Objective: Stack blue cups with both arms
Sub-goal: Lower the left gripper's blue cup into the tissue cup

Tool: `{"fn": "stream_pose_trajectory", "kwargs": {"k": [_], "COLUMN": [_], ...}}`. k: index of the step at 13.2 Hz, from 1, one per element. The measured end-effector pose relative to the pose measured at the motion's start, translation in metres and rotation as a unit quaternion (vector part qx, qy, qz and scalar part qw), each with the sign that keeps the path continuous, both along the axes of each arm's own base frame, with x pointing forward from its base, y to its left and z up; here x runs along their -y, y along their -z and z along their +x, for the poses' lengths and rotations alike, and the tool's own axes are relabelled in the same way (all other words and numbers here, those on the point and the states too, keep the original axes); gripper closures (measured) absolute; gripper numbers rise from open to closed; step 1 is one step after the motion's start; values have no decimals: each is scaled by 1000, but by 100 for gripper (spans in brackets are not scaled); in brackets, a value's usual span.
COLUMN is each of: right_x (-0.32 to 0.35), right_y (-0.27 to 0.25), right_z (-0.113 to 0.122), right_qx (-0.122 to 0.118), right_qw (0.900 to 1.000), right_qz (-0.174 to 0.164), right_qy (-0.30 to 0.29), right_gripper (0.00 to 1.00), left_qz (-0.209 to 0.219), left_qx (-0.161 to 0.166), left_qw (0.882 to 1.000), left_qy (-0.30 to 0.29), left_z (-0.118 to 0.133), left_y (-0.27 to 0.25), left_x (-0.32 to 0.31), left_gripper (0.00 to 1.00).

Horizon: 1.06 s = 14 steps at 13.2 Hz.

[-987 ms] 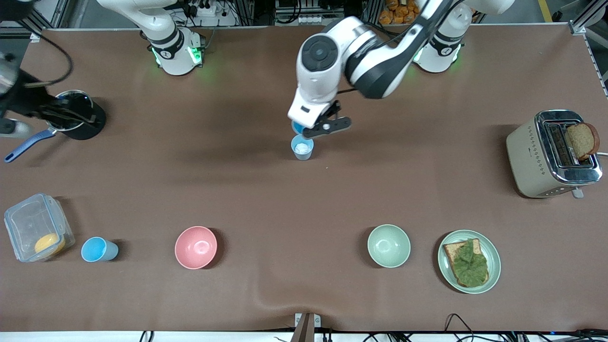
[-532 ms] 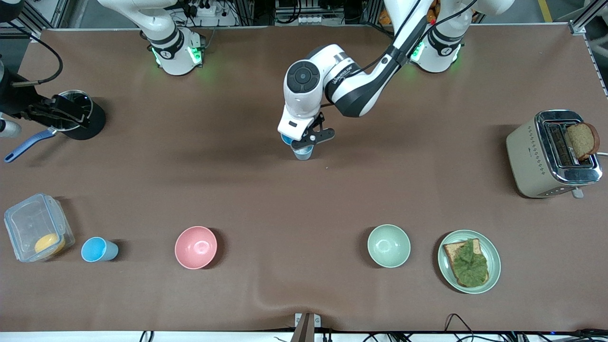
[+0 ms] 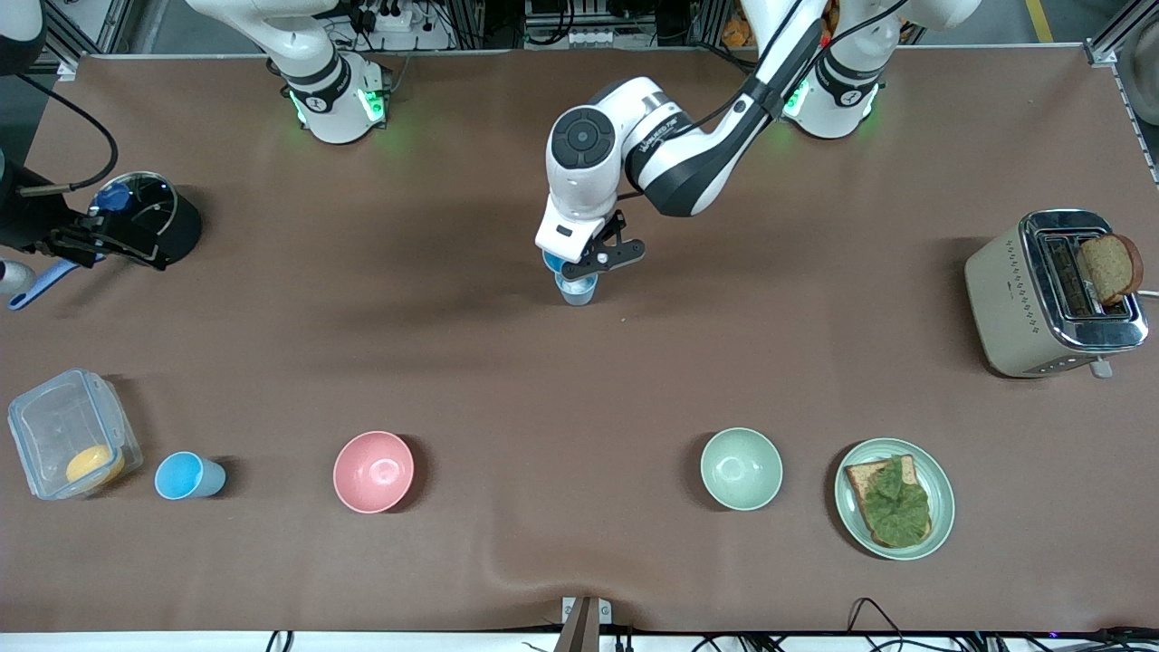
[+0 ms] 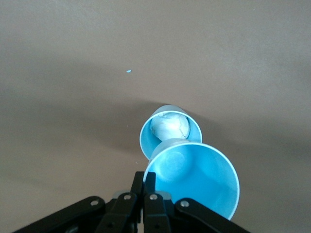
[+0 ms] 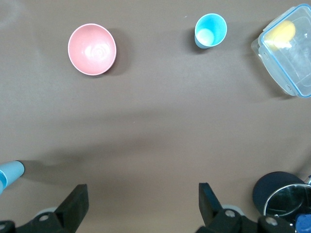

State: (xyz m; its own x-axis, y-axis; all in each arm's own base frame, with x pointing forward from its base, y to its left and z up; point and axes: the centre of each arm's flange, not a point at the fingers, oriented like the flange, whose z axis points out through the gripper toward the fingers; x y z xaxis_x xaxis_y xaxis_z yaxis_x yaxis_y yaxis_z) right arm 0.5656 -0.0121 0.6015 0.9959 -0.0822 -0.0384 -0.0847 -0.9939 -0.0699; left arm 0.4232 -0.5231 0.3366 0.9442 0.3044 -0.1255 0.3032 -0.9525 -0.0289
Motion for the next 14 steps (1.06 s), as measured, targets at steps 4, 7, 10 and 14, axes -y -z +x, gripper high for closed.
{"fn": "stream_pose_trajectory", "kwargs": {"k": [4, 7, 10, 14], "right_x": [-1, -1, 0, 1], "right_y": [5, 9, 13, 13], "right_z": [2, 3, 5, 5], "right_qx": [-6, -11, -14, -14], "right_qw": [1000, 1000, 1000, 1000], "right_qz": [0, 0, 0, -1], "right_qy": [-3, -5, -5, -4], "right_gripper": [0, 0, 0, 0], "left_qz": [1, -4, -2, 4], "left_qx": [28, 40, 39, 34], "left_qw": [1000, 999, 999, 999], "left_qy": [12, 18, 19, 20], "left_z": [2, 2, 0, -4], "left_y": [4, 10, 13, 20], "left_x": [0, 0, 0, -3], "left_gripper": [97, 97, 97, 97]}}
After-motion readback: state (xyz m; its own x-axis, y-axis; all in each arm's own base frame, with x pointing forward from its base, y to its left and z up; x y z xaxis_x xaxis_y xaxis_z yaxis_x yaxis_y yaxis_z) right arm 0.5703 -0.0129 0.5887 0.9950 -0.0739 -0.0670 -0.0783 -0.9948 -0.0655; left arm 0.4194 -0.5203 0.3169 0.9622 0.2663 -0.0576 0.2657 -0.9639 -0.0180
